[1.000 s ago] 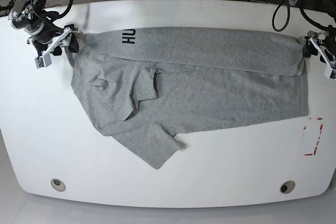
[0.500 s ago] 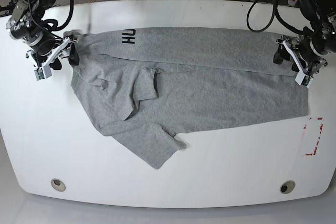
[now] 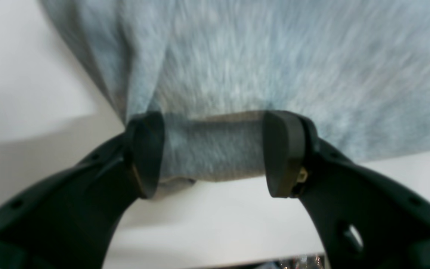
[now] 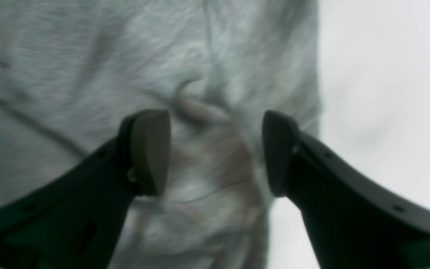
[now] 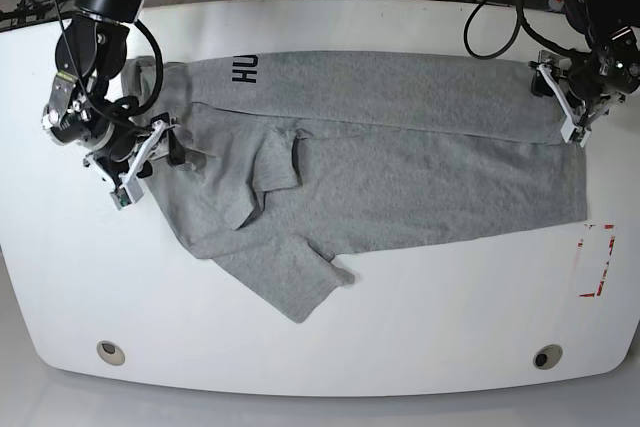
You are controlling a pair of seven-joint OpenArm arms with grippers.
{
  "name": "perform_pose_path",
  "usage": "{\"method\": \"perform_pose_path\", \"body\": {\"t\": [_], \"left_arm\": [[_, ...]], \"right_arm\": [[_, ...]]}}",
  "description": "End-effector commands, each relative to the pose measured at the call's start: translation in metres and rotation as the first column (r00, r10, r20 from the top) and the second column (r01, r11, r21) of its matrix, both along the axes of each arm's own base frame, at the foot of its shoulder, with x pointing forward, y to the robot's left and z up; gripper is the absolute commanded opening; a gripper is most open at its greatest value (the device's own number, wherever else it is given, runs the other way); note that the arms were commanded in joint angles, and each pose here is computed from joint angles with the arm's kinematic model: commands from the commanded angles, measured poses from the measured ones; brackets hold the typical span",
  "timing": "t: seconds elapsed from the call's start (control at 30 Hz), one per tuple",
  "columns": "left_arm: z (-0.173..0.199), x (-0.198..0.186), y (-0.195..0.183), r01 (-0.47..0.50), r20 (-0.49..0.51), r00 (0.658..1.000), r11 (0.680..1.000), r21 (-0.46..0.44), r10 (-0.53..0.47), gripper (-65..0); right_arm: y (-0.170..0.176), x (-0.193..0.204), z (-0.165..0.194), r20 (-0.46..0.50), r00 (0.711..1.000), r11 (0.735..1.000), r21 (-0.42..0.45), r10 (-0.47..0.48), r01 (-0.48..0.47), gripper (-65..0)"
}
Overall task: Fold the T-shirt properly
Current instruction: 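Grasp both shoulder corners and pull the shirt taut away from the hem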
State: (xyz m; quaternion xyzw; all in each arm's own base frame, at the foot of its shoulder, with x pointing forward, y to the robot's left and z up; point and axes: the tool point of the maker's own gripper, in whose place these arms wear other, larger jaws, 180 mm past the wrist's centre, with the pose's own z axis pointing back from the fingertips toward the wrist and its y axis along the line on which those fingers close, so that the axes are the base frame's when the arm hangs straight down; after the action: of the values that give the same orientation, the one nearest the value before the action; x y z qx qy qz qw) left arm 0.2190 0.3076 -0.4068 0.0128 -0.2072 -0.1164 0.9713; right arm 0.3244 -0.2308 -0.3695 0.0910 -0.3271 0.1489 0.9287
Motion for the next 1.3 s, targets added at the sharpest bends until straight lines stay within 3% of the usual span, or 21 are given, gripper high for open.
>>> {"method": "perform_pose_path", "body": {"t": [0.0, 0.23, 0.43, 0.6, 0.93, 1.03, 1.13, 1.27], "left_arm": [[0.002, -0.002, 0.012, -0.001, 0.006, 1.000, 1.000, 0.023, 0.001, -26.5], [0.001, -0.017, 0.020, 0.005, -0.018, 1.000, 0.999, 0.053, -0.004, -26.5], [0.003, -0.017, 0.022, 0.005, -0.016, 1.000, 0.998, 0.058, -0.004, -26.5], [0.002, -0.016, 0.022, 0.004, -0.016, 1.000, 0.998, 0.056, -0.003, -26.5], [0.004, -0.016, 0.022, 0.005, -0.013, 1.000, 0.998, 0.059, -0.004, -26.5], [0.004, -0.017, 0.025, 0.006, -0.018, 1.000, 0.998, 0.067, -0.005, -26.5], [0.007, -0.016, 0.030, 0.015, -0.022, 1.000, 0.996, 0.083, -0.013, -26.5], [0.008, -0.017, 0.033, 0.014, -0.024, 1.000, 0.996, 0.091, -0.012, -26.5]], "right_arm": [[-0.010, 0.022, 0.010, 0.042, 0.999, 1.000, -0.022, -0.019, 0.020, -27.7], [-0.035, 0.030, 0.013, 0.025, 0.999, 0.995, -0.089, -0.043, 0.045, -27.7], [-0.042, -0.019, 0.024, -0.001, 0.999, 0.990, -0.129, -0.054, 0.053, -27.7], [-0.034, -0.066, 0.012, -0.053, 0.996, 0.989, -0.134, -0.070, 0.062, -27.7], [-0.043, -0.112, -0.009, -0.134, 0.981, 0.983, -0.131, -0.143, 0.126, -28.4], [-0.042, -0.119, -0.018, -0.162, 0.975, 0.984, -0.120, -0.150, 0.131, -35.2], [-0.043, -0.127, -0.032, -0.208, 0.965, 0.985, -0.098, -0.162, 0.144, -46.3], [-0.044, -0.133, -0.045, -0.242, 0.955, 0.985, -0.071, -0.172, 0.159, -46.6]]}}
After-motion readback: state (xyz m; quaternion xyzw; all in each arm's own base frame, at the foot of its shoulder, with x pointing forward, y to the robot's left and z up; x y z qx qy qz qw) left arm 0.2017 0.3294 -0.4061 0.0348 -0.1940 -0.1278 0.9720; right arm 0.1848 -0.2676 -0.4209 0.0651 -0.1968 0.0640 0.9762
